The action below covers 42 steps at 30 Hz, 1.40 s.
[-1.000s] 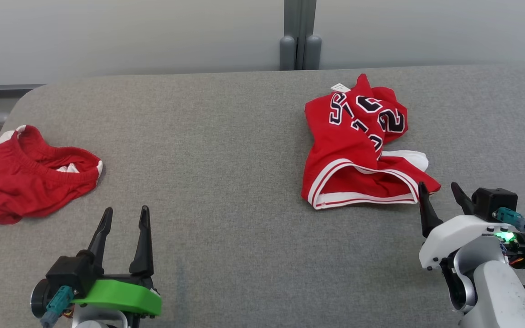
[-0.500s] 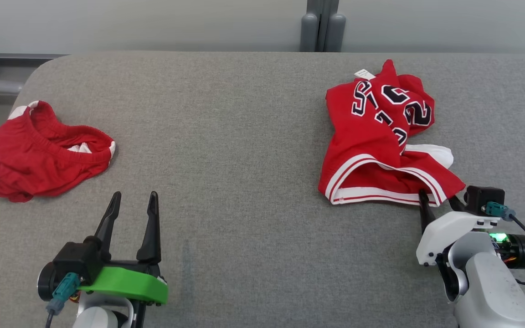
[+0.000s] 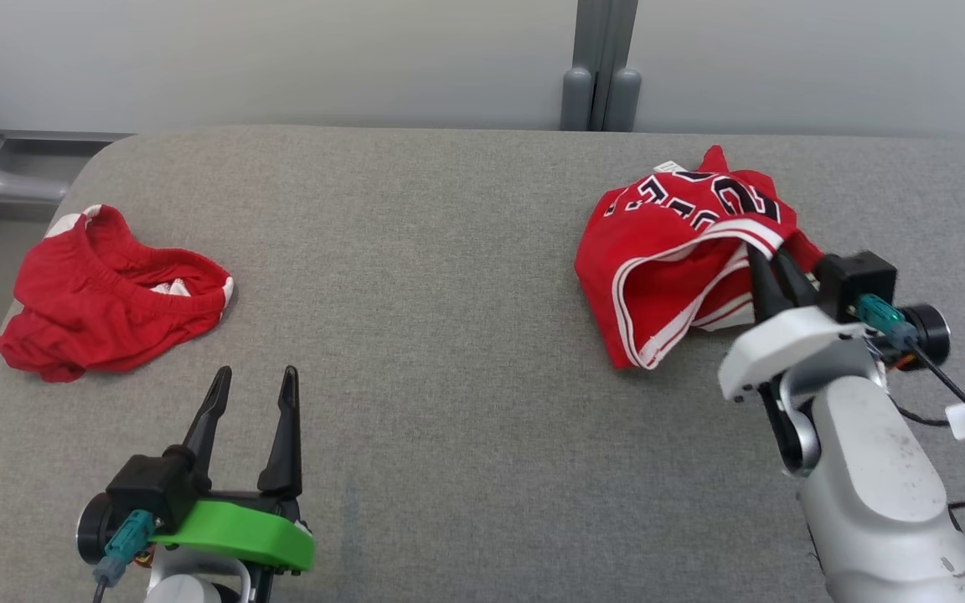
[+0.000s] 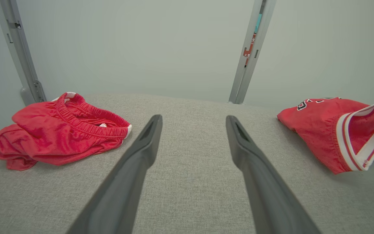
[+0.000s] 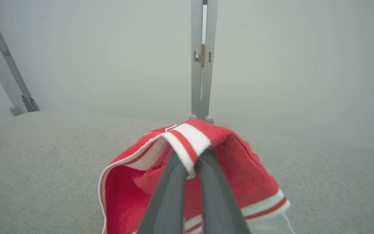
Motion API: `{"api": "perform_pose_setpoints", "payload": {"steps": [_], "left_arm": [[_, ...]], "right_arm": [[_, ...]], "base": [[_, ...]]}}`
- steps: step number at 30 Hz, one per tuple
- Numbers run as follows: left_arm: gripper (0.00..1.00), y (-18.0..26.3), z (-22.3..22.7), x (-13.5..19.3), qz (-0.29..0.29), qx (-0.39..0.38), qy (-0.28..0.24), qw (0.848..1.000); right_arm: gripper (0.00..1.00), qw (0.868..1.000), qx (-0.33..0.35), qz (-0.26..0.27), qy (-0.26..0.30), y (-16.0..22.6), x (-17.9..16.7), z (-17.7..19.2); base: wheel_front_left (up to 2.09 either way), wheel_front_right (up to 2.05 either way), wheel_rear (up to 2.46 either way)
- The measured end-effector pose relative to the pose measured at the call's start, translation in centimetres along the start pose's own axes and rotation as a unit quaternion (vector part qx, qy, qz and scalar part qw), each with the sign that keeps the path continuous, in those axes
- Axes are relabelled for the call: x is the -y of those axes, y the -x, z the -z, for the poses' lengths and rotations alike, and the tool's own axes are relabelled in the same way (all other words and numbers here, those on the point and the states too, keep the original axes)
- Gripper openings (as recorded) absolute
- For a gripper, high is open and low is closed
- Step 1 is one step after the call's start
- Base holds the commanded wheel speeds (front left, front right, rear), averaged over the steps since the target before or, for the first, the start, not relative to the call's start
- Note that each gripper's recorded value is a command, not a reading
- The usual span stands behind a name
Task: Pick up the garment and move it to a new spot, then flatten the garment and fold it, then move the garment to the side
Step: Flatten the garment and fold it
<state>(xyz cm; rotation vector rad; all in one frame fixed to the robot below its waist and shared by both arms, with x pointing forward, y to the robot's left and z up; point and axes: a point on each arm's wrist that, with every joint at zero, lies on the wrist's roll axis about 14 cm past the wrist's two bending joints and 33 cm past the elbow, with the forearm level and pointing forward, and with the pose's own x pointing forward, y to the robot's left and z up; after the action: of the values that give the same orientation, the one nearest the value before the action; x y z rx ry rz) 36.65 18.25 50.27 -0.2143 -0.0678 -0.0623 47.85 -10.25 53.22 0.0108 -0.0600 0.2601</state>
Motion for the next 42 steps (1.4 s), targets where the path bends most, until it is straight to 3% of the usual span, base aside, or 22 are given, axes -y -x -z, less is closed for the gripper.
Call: {"api": "perform_pose_setpoints", "payload": {"steps": [8,15,22,27,32,38,39,40,42], "left_arm": [[1.0,0.3,-0.7,0.4,0.006,0.011,0.0,1.0],[1.0,0.4,-0.5,0.6,0.008,0.008,0.0,1.0],[1.0,0.2,-0.5,0.0,0.0,0.008,-0.002,1.0],[1.0,-0.2,-0.4,-0.2,-0.003,0.006,-0.002,1.0],[1.0,-1.3,0.0,0.6,0.01,0.002,0.0,1.0],[1.0,-2.6,0.5,1.5,0.026,-0.004,0.003,1.0],[1.0,-2.7,0.6,1.5,0.027,-0.006,0.002,1.0],[1.0,-2.8,0.7,1.5,0.027,-0.007,0.002,1.0],[1.0,-3.0,0.9,1.3,0.024,-0.01,0.0,1.0]], "right_arm": [[0.0,0.985,0.116,-0.118,0.038,-2.9,-7.9,-11.5],[0.0,0.959,0.204,-0.197,0.016,-4.6,-12.9,-20.2],[0.0,0.935,0.285,-0.21,0.003,-5.6,-13.7,-26.2],[0.0,0.956,0.244,-0.162,0.011,-7.7,-10.3,-23.2],[0.0,0.989,0.126,-0.079,0.018,-9.7,-3.2,-14.5],[0.0,0.999,0.027,0.027,-0.002,-10.0,5.5,-6.4],[0.34,0.999,0.016,0.038,-0.005,-10.0,6.4,-5.5],[1.0,0.999,0.003,0.051,-0.012,-10.0,7.2,-4.4],[1.0,0.997,-0.027,0.065,-0.019,-10.1,8.1,-2.0]], "base": [[0.0,0.0,0.0],[0.0,0.0,0.0],[0.0,0.0,0.0],[0.0,0.0,0.0],[0.0,0.0,0.0],[0.0,0.0,0.0],[0.0,0.0,0.0],[0.0,0.0,0.0],[0.0,0.0,0.0]]}}
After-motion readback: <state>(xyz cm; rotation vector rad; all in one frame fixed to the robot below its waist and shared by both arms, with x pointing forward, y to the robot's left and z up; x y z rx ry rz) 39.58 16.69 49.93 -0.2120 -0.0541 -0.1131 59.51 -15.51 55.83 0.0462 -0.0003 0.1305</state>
